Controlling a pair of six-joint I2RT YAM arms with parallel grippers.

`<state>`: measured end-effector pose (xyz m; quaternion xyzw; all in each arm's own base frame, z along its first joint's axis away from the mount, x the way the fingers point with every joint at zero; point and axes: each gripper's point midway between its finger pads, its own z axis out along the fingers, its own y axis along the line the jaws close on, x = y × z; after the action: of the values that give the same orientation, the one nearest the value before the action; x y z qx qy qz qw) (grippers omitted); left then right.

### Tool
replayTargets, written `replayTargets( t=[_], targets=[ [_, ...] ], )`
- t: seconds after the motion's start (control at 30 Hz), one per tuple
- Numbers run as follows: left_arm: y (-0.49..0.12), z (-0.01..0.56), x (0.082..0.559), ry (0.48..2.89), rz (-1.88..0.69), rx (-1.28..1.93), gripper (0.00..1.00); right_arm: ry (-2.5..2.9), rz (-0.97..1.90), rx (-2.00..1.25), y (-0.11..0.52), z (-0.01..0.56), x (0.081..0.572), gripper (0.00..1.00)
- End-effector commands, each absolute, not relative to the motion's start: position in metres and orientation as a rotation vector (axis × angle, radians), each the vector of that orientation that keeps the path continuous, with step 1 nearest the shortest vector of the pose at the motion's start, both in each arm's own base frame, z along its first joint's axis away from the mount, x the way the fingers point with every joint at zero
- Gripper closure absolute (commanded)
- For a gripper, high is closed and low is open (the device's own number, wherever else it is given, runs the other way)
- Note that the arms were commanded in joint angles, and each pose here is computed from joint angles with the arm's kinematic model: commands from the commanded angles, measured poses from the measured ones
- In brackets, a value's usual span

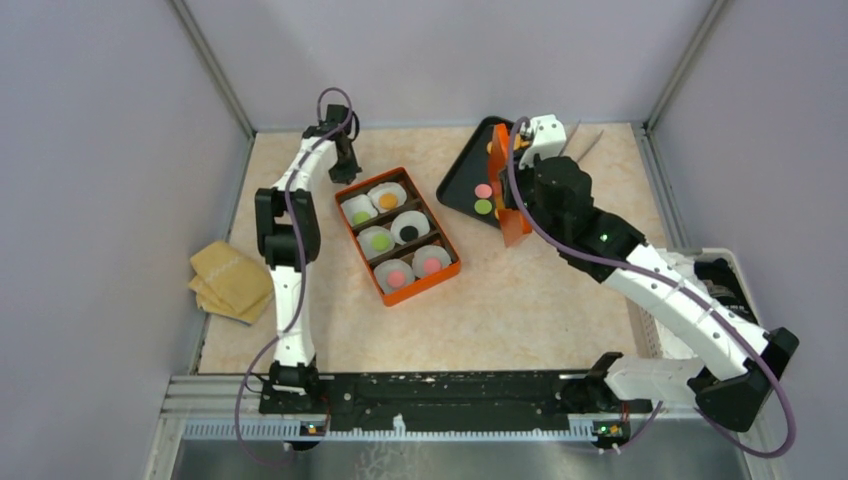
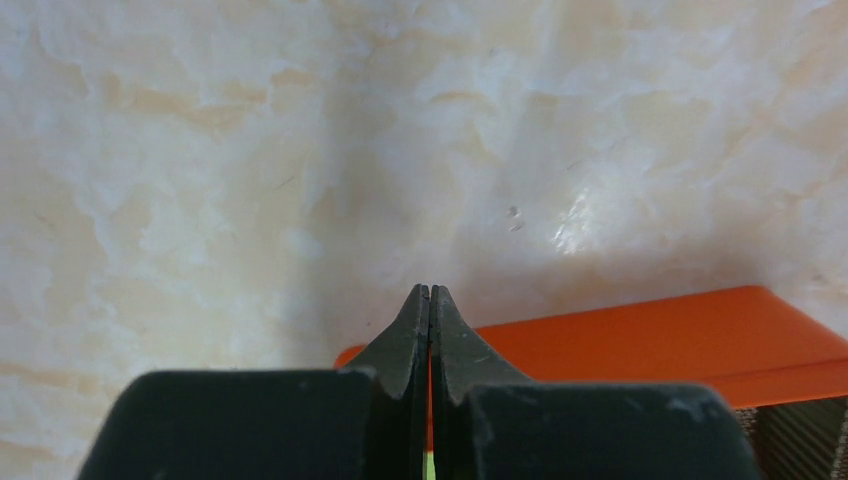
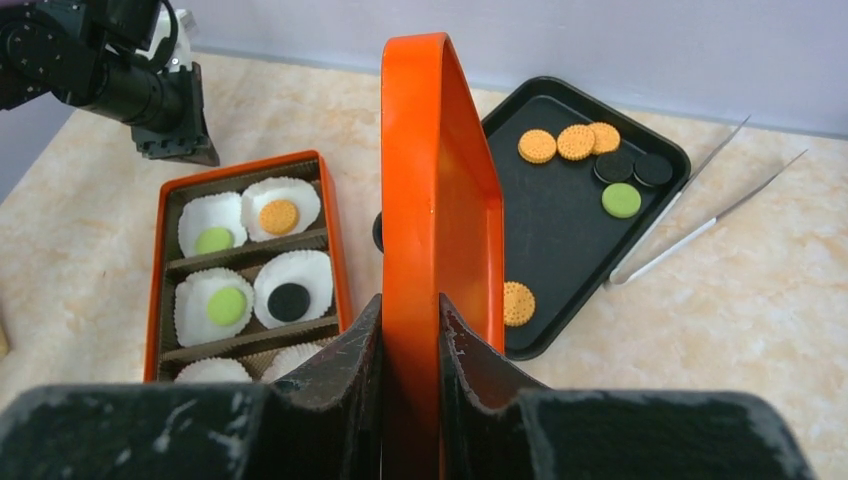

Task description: Pack the cookies

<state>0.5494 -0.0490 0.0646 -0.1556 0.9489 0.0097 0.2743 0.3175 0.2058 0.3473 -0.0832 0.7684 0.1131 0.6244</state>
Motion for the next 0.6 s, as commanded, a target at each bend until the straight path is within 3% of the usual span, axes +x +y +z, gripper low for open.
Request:
replayTargets(
  t=[0.0,0.57],
  targets=[
    [-0.041,0.064,0.513,2.609,0.144,-0.454,1.0,1.637,0.374,-0.135,0.203,0.393,0.308,1.0],
    [-0.096,0.09,0.369,2.648,0.253,-0.351,1.0,1.543,0.442,-0.15,0.19,0.436,0.283,1.0]
  ],
)
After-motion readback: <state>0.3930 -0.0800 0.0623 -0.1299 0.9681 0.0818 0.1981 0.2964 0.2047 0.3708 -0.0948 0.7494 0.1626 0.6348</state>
